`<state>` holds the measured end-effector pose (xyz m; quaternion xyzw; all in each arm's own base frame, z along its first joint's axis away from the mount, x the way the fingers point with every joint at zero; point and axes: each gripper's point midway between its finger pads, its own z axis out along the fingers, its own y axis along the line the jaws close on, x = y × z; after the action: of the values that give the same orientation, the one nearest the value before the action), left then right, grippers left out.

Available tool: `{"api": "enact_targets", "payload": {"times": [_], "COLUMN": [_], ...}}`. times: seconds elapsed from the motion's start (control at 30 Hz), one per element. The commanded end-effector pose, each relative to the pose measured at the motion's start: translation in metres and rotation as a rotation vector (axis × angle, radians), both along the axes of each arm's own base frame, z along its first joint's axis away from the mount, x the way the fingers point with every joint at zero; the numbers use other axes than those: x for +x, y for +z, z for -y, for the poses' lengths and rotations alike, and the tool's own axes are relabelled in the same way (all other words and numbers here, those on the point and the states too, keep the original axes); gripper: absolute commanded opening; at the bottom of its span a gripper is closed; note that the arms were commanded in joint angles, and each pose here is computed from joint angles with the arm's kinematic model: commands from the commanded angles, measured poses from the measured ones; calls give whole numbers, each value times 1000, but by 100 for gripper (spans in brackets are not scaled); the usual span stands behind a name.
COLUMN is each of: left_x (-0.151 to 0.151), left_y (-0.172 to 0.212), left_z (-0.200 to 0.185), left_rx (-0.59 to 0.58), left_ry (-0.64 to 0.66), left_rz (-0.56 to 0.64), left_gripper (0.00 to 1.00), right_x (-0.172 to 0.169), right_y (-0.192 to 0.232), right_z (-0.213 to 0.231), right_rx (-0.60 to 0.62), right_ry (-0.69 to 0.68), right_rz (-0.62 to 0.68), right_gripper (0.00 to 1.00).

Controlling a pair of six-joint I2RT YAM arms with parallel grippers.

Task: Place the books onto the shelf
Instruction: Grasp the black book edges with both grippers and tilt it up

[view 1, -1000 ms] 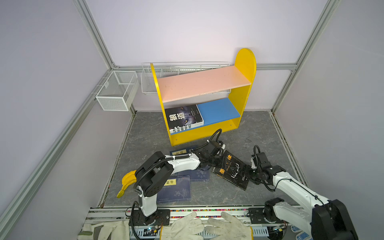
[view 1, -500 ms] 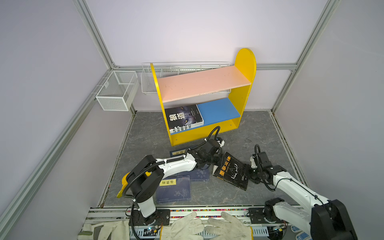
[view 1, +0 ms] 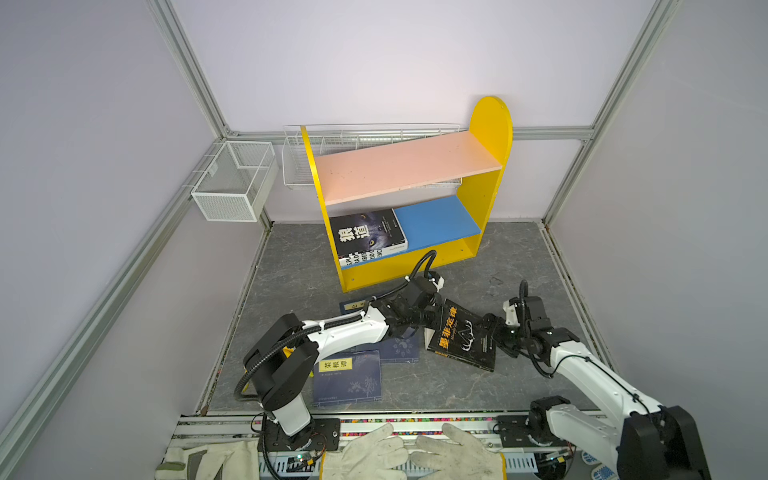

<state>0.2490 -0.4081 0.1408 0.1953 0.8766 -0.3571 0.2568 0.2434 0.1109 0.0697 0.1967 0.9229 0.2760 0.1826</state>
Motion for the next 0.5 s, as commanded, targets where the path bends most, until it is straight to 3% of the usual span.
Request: {"api": "enact_targets", "payload": {"times": [0.0,0.13,0.3,0.47], "left_x": [27,49,65,77], "left_y": [53,80,98,111], "left_z": [-2,-20,-39,-49], "left_rx": [-87,-118,-81,-100], "left_ry": [54,112,169,227], "left_rz": [67,101,164,186], "left_gripper": [0,0,0,0], "right_x": [31,36,33,25], "right_y": [58,74,74,71], "right_z": [-22,-28,-45,-54], "right_rx": [170,260,481,492], "right_ry": [19,4,-43,-38], "right_rz": [164,181,154,147], "right_gripper": [89,89,89,89]}}
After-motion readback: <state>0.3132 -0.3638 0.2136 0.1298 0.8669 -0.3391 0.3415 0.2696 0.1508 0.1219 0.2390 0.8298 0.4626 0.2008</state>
